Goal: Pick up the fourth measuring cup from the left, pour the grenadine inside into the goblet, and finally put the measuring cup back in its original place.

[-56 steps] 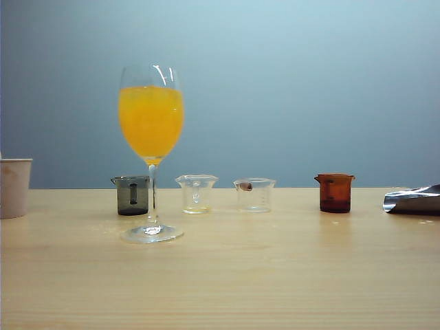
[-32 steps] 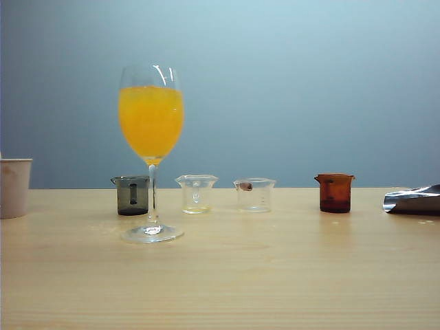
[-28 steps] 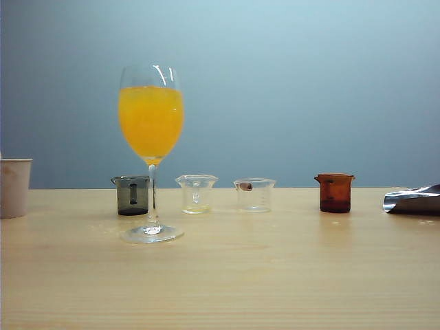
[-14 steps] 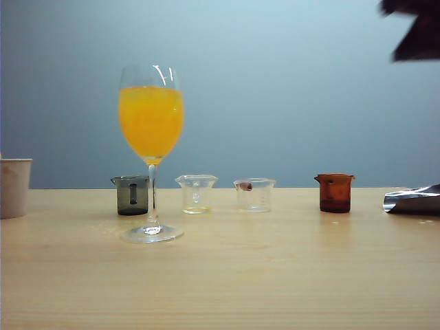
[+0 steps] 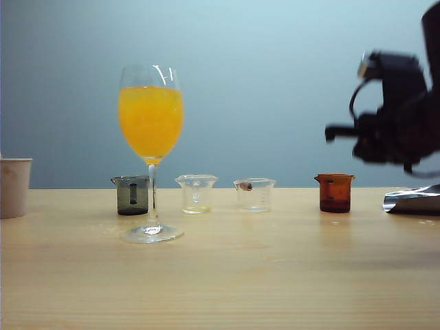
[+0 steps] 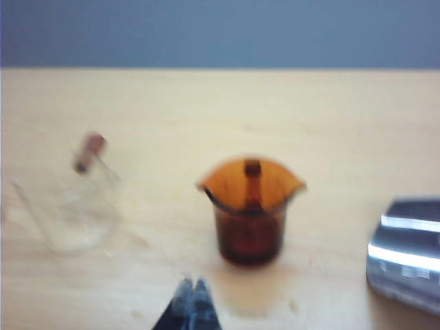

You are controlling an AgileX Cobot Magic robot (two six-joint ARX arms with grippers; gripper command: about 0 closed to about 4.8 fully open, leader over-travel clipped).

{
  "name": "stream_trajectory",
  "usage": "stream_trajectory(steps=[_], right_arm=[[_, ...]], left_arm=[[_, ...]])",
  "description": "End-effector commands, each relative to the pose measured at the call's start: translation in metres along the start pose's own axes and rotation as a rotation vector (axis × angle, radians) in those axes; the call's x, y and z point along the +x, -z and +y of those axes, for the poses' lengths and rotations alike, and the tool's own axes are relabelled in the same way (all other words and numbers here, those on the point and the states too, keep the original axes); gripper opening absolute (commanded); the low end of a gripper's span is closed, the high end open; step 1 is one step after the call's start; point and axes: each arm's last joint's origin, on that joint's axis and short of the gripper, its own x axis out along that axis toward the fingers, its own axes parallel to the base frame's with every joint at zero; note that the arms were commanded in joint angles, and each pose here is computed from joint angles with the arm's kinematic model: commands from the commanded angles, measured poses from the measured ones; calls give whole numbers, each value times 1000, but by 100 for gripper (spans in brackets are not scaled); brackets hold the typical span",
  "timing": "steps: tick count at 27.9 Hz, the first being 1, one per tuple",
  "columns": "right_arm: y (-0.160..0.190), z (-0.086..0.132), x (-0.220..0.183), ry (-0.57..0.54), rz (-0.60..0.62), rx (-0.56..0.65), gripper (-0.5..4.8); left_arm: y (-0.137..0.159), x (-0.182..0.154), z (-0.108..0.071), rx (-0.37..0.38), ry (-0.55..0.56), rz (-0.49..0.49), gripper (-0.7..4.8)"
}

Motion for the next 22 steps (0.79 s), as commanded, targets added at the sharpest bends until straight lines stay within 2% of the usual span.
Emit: stream_trajectory(steps=[1,7,11,12,15,16,19,22], right_arm=[[5,-1,8,24,-23,7,-6],[13,2,31,32,8,-13,-6],[19,-4,52,126,20,-6,0],[20,-5,55,130,22,-6,31],[22,-5,62,131,25,-7,255],[22,-4,63,126,24,-6,284],[21,-4,67,117,18,-6,479],[20,-3,71,115,15,-9,479]], left_arm=[[-1,4,-2,4,17,-2,-6],[3,11,-4,0,86,25,-6],[5,14,-4,-3,87,39,-6],[5,14,-4,-3,86,39,-6],[5,14,-4,-3,86,39,-6],[5,14,-4,-3,86,39,-6],[6,14,-4,-3,86,40,-6],[6,14,-4,-3,86,40,-6]])
